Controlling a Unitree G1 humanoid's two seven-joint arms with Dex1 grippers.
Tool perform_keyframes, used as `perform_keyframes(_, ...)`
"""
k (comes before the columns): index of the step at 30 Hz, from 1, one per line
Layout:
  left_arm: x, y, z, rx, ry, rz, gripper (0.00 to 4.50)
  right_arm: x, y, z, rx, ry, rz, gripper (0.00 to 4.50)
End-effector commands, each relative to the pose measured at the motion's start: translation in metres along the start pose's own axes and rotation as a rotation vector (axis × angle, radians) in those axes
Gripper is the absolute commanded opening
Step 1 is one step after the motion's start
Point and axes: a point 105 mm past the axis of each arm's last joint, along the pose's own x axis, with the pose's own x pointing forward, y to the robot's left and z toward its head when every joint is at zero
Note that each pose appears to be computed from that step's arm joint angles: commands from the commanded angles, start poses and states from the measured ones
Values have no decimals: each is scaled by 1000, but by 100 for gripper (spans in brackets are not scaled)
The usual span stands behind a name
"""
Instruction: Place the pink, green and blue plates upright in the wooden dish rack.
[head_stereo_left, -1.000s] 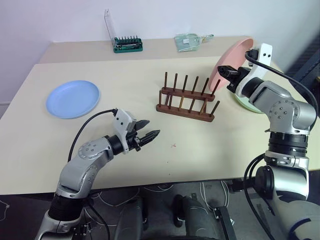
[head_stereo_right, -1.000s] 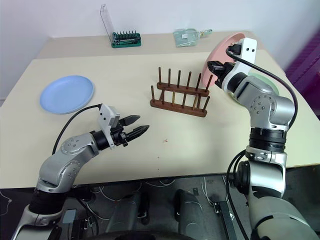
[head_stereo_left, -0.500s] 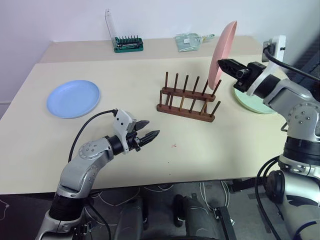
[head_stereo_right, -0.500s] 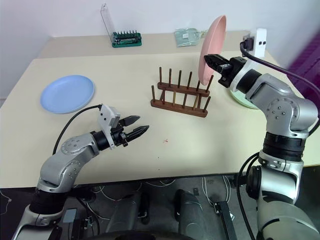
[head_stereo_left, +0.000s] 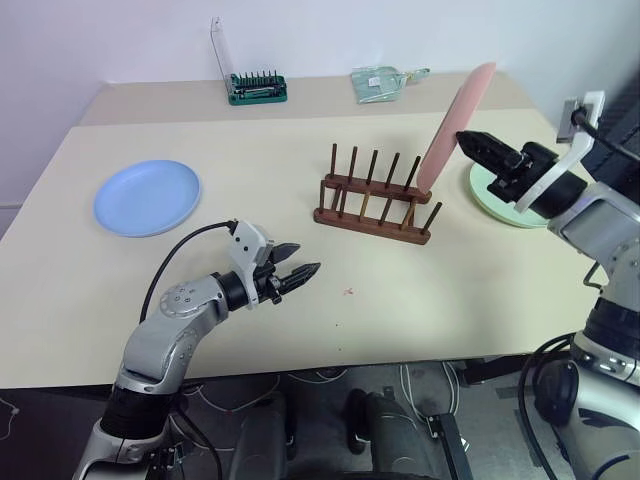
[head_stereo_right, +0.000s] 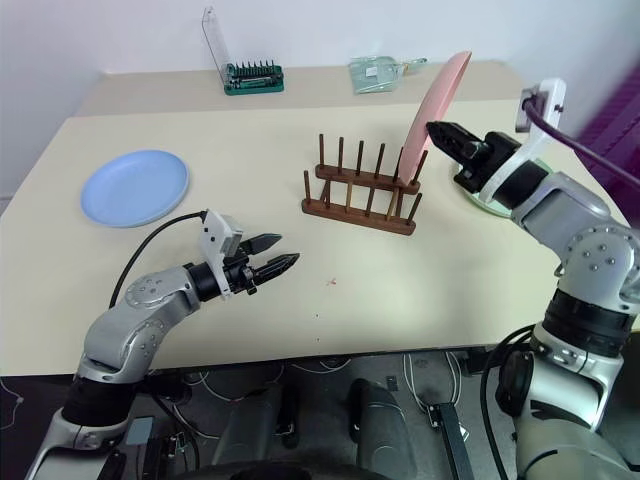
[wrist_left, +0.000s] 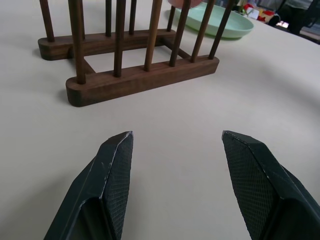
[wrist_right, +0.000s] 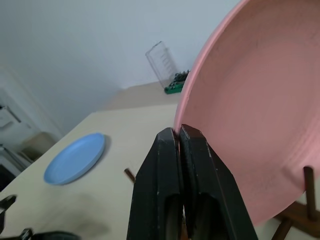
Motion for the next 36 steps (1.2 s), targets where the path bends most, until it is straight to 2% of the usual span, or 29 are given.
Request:
perform_keyframes(1,2,-3,9,33,-30,-21,290,-9,10,3,-32,-19,42,3)
perform_keyframes(11,0,-1,9,34,-26,-14,290,-20,-9,-29,-12,62,-11,3)
perform_keyframes(14,0,-1,9,34,-26,-13,290,-21,-11,-32,-33,77,-11,94)
perform_keyframes(16,0,-1,9,34,-26,-13,290,-20,-13,-28,-73,59,-23,198)
perform_keyframes(18,0,-1,9,34,-26,-13,290,-22,-16,-8,-138,-23,-51,294)
perform_keyframes(21,1,-1,9,34,-26,-15,290,-34,-23,17,-191,-101,-67,294)
perform_keyframes(25,2,-1,9,34,-26,-19,290,-59,-34,34,-259,-96,-78,294)
perform_keyframes(27,3,-1,9,34,-26,-22,290,-70,-51,32,-296,-38,-128,294)
perform_keyframes(29,4,-1,9,36,-26,-26,290,-77,-72,20,-384,78,-206,294)
perform_keyframes(32,6,-2,10,38,-25,-38,290,-81,-108,-3,-555,283,-335,385)
perform_keyframes(33,6,-2,10,39,-23,-44,290,-81,-118,-11,-630,353,-361,432)
perform_keyframes(34,7,-2,10,40,-21,-48,290,-81,-124,-15,-682,396,-370,447)
perform_keyframes(36,7,-3,9,49,-13,-62,290,-79,-137,-28,-816,509,-379,447)
